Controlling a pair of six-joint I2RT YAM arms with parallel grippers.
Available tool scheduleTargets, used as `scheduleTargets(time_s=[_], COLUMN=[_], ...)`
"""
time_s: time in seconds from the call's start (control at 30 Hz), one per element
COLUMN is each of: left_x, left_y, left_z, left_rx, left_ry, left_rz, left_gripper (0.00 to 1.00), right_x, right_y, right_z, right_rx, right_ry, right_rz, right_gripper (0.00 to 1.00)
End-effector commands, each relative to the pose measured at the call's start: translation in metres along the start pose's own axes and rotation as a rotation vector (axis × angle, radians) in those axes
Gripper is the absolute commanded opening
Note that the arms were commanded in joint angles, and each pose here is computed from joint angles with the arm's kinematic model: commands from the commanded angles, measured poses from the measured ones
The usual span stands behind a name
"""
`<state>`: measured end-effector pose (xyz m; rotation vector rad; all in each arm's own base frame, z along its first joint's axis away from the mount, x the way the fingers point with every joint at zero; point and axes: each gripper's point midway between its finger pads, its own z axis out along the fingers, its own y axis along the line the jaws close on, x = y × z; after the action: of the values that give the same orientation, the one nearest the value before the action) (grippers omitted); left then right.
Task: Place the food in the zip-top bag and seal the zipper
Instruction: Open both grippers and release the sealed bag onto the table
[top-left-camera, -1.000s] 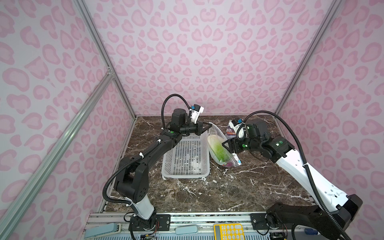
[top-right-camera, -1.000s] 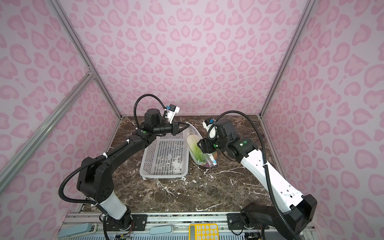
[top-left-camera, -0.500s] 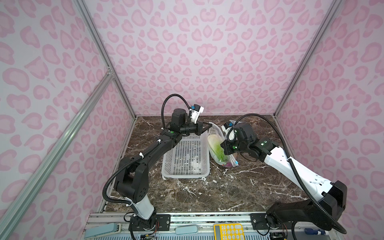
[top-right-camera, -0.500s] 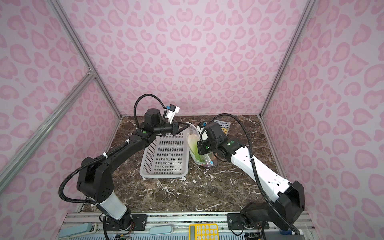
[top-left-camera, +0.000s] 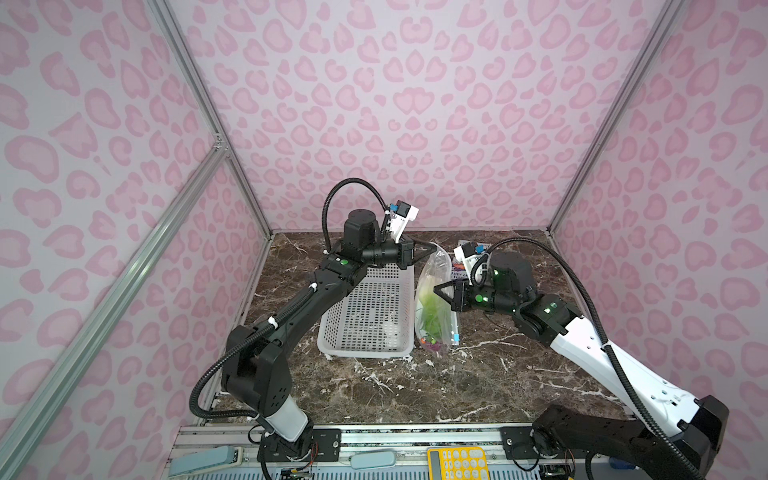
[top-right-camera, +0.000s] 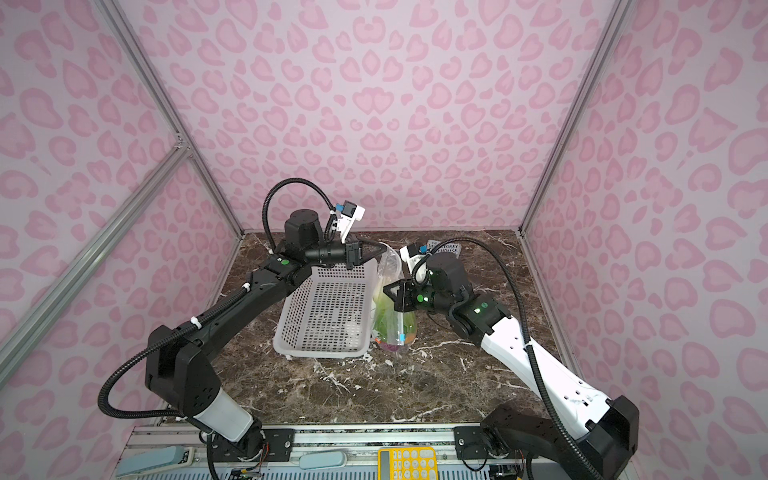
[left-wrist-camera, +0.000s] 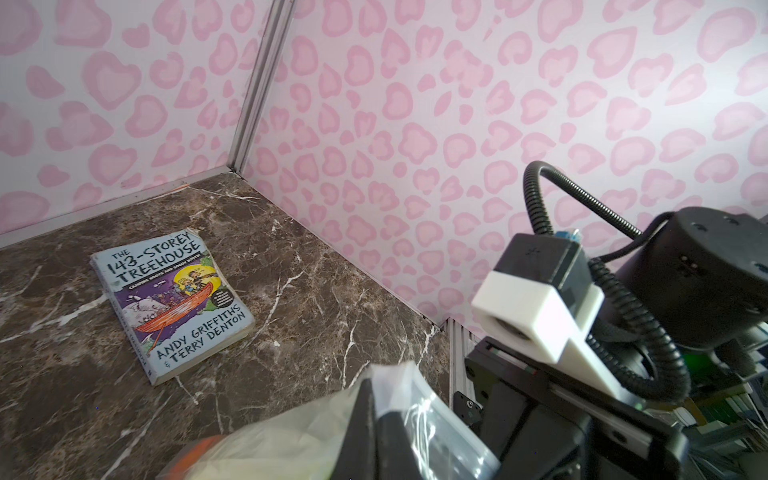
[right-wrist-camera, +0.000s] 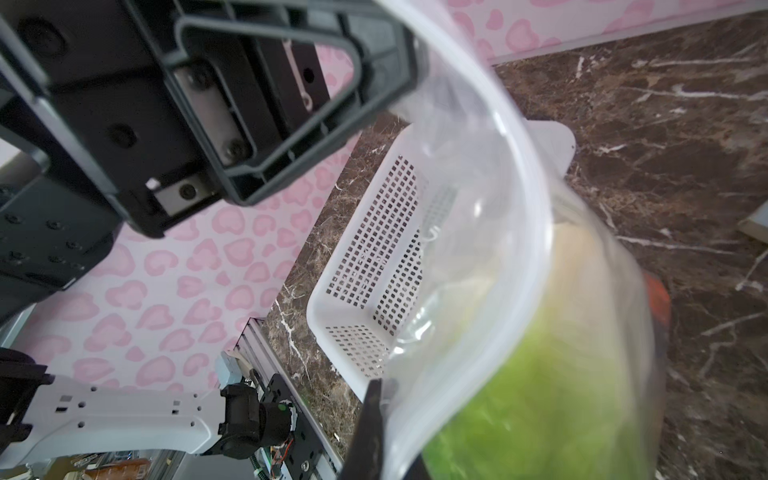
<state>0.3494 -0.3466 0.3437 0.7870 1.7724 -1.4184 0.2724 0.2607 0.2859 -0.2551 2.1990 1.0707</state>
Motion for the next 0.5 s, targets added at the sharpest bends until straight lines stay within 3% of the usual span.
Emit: scheduleTargets(time_s=[0.0,0.13,0.17,0.2,0.27,0.47], left_x=[0.014,0.020,0.019,0.016,0.009,-0.016], left_y=[0.012,0.026,0.027,0.027,0.029,0.059], left_z=[0.015,0.021,0.019,0.017,0.008,-0.043], left_rx=[0.032,-0.001,-0.017,-0.037,-0.087,-0.329], left_ry=[0.051,0.051,0.045,0.036,0.007,-0.152], left_rz=[-0.095,-0.131,-0.124,-0.113,-0.092,-0.084], left_gripper=[0.11,0.45,0.59,0.80,0.99,0.98], right_x=[0.008,0.016,0.015,0.015,0.015,0.031], right_y=[-0.037,-0.098,-0.109,-0.121,-0.146,-0.231], right_z=[0.000,-0.016,-0.022,-0.029,-0.043,-0.085], right_rx=[0.068,0.172,0.189,0.213,0.290,0.684], right_ry=[-0.017,-0.084,-0.106,-0.126,-0.145,-0.091], right_rz=[0.130,0.253,0.265,0.277,0.289,0.279], right_gripper=[0.00,0.00,0.00,0.00,0.00,0.00])
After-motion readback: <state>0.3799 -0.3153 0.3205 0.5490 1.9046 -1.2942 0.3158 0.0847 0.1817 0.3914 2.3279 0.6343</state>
